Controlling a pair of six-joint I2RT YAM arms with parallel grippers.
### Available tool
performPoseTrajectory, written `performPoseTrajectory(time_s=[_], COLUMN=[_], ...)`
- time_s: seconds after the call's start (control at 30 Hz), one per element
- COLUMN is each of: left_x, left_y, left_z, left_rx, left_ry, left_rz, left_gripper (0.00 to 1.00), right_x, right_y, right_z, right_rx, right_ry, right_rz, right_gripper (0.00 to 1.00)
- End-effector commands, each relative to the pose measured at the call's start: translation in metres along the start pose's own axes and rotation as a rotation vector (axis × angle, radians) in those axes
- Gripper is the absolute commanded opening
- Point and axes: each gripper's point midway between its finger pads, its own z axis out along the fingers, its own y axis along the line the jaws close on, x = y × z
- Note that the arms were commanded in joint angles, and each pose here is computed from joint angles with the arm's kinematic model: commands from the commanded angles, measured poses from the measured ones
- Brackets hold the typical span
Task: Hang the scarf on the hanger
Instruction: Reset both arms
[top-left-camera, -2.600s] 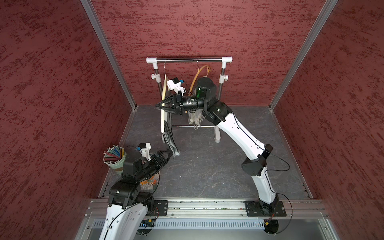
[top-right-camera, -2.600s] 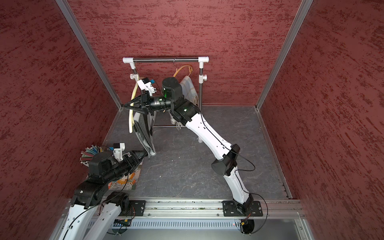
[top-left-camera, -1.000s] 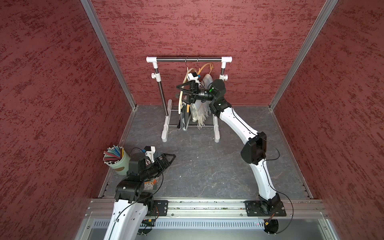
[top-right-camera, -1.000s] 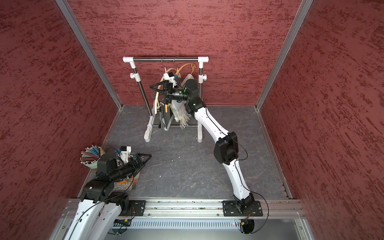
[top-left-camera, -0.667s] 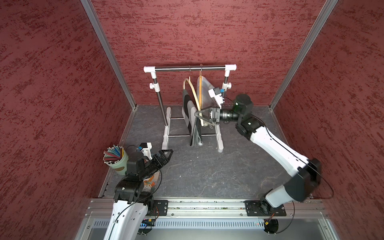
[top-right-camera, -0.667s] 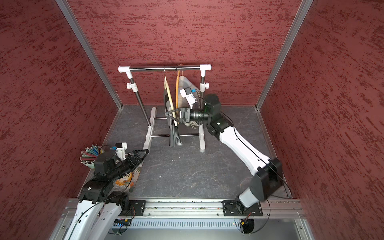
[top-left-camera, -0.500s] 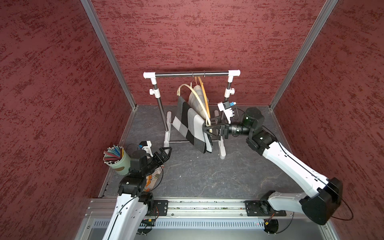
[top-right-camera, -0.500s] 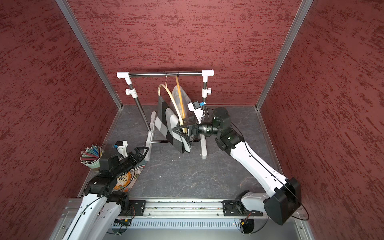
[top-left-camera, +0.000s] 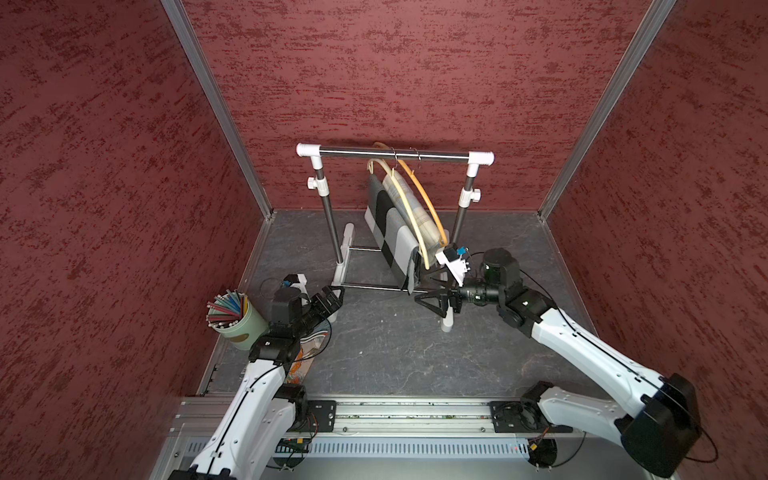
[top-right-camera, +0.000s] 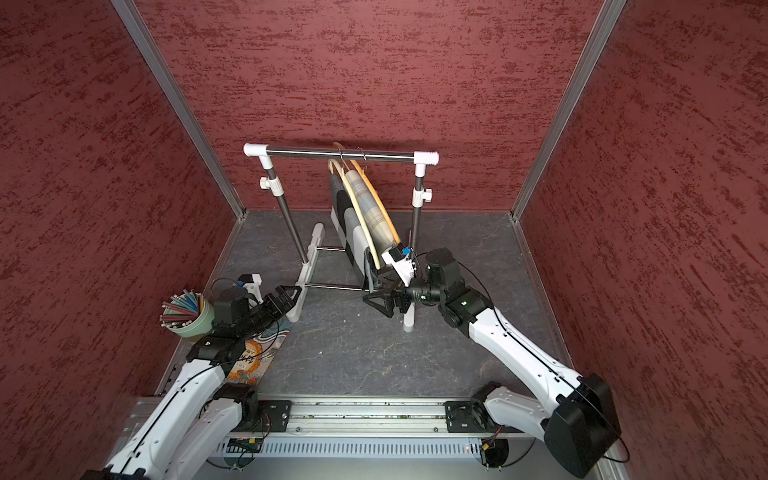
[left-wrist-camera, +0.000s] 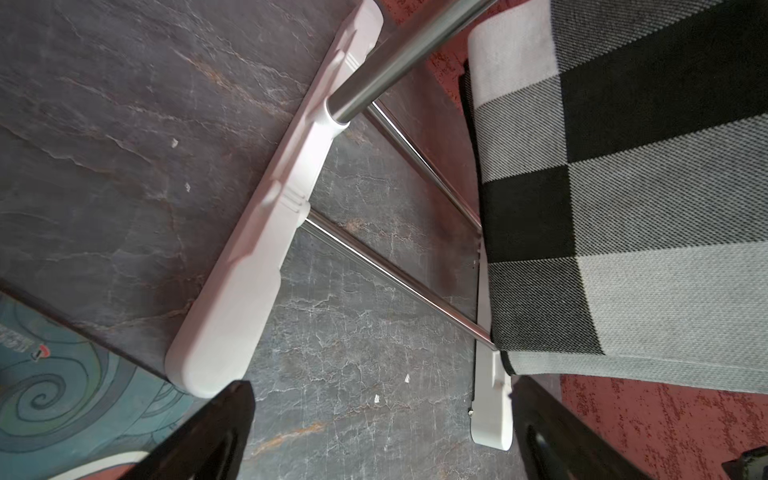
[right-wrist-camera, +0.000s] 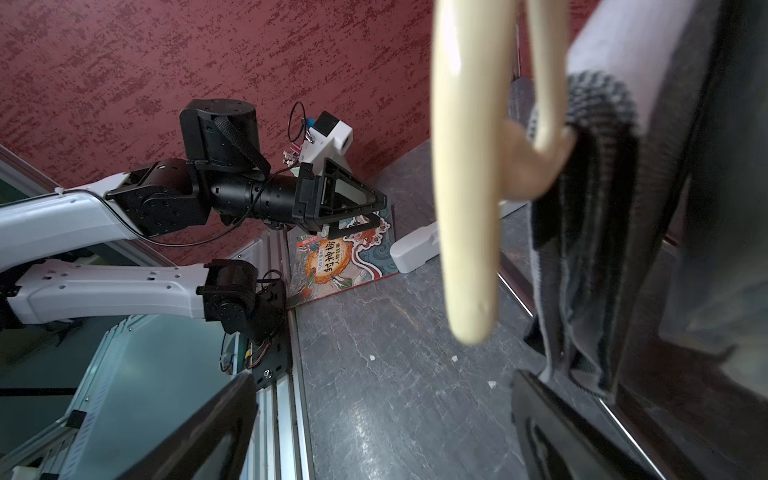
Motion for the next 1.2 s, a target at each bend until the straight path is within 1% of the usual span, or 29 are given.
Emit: performPoseTrajectory(time_s=[0.0,0.07,0.13,0.23,0.3,0.37,0.47,0.5,0.57,0.63,0.67,0.7,0.77,0.8,0.83,0.87,0.9,0.93,0.97,1.0,1.03,1.07,1.1,1.13,1.17], left_x=[-0.009,-0.012,-0.018,-0.036,-0.052,-0.065,-0.084,-0.088,-0.096,-0.102,-0.104,-0.107,-0.111,-0.113,-0.110,-0.116,-0.117,-0.121,-0.124,-0.128,-0.127,-0.129,-0.122,-0.115,-0.121], left_y=[-0.003,0.004,0.010,0.015,0.016,0.020,0.027,0.029,0.034,0.025,0.022,0.021,0.033,0.040,0.051,0.054,0.058,0.053,0.049,0.045,0.050,0.054,0.061,0.067,0.060], left_z=[0.002,0.004,0.004,0.000,-0.004,-0.005,-0.006,-0.006,-0.005,-0.001,0.002,0.004,0.016,0.022,0.032,0.037,0.041,0.042,0.044,0.044,0.050,0.055,0.067,0.078,0.080], left_rx=[0.014,-0.010,-0.025,-0.069,-0.099,-0.152,-0.244,-0.266,-0.302,-0.282,-0.278,-0.284,-0.316,-0.302,-0.283,-0.264,-0.255,-0.226,-0.223,-0.208,-0.180,-0.155,-0.145,-0.170,-0.183], left_ry=[-0.042,-0.069,-0.120,-0.225,-0.307,-0.364,-0.440,-0.462,-0.481,-0.492,-0.502,-0.515,-0.521,-0.513,-0.492,-0.511,-0.504,-0.525,-0.533,-0.563,-0.566,-0.581,-0.552,-0.454,-0.468], left_rz=[0.043,0.061,0.092,0.148,0.202,0.273,0.374,0.411,0.406,0.490,0.536,0.589,0.627,0.618,0.587,0.557,0.540,0.575,0.619,0.652,0.652,0.648,0.663,0.664,0.677], left_gripper=[1.00,1.00,1.00,1.00,1.00,1.00,1.00,1.00,1.00,1.00,1.00,1.00,1.00,1.00,1.00,1.00,1.00,1.00,1.00,1.00,1.00,1.00,1.00,1.00,1.00], right_x=[0.002,0.017,0.034,0.056,0.067,0.076,0.085,0.084,0.081,0.083,0.083,0.090,0.108,0.109,0.104,0.097,0.093,0.089,0.094,0.096,0.104,0.106,0.105,0.111,0.106], right_y=[-0.013,-0.028,-0.046,-0.088,-0.112,-0.130,-0.154,-0.159,-0.165,-0.179,-0.188,-0.199,-0.226,-0.237,-0.245,-0.248,-0.251,-0.254,-0.262,-0.269,-0.275,-0.281,-0.286,-0.288,-0.291], right_z=[-0.002,-0.004,-0.009,-0.035,-0.062,-0.092,-0.149,-0.163,-0.178,-0.191,-0.199,-0.206,-0.218,-0.225,-0.225,-0.221,-0.220,-0.222,-0.219,-0.217,-0.204,-0.197,-0.194,-0.191,-0.193], right_rx=[0.088,0.160,0.260,0.536,0.731,0.906,1.209,1.272,1.328,1.405,1.452,1.495,1.542,1.585,1.585,1.568,1.551,1.527,1.471,1.434,1.357,1.331,1.324,1.308,1.303], right_ry=[-0.020,-0.023,-0.035,-0.071,-0.091,-0.115,-0.175,-0.196,-0.219,-0.221,-0.255,-0.254,-0.265,-0.261,-0.262,-0.289,-0.340,-0.415,-0.448,-0.464,-0.423,-0.394,-0.401,-0.356,-0.358], right_rz=[-0.089,-0.087,-0.078,-0.043,-0.007,0.010,0.024,0.032,0.015,-0.020,-0.030,-0.012,0.038,0.075,0.053,0.010,-0.027,-0.035,0.010,0.004,0.004,-0.002,-0.016,0.024,0.032], right_gripper=[0.98,0.98,0.98,0.98,0.98,0.98,0.98,0.98,0.98,0.98,0.98,0.98,0.98,0.98,0.98,0.98,0.98,0.98,0.98,0.98,0.98,0.98,0.98,0.99,0.98])
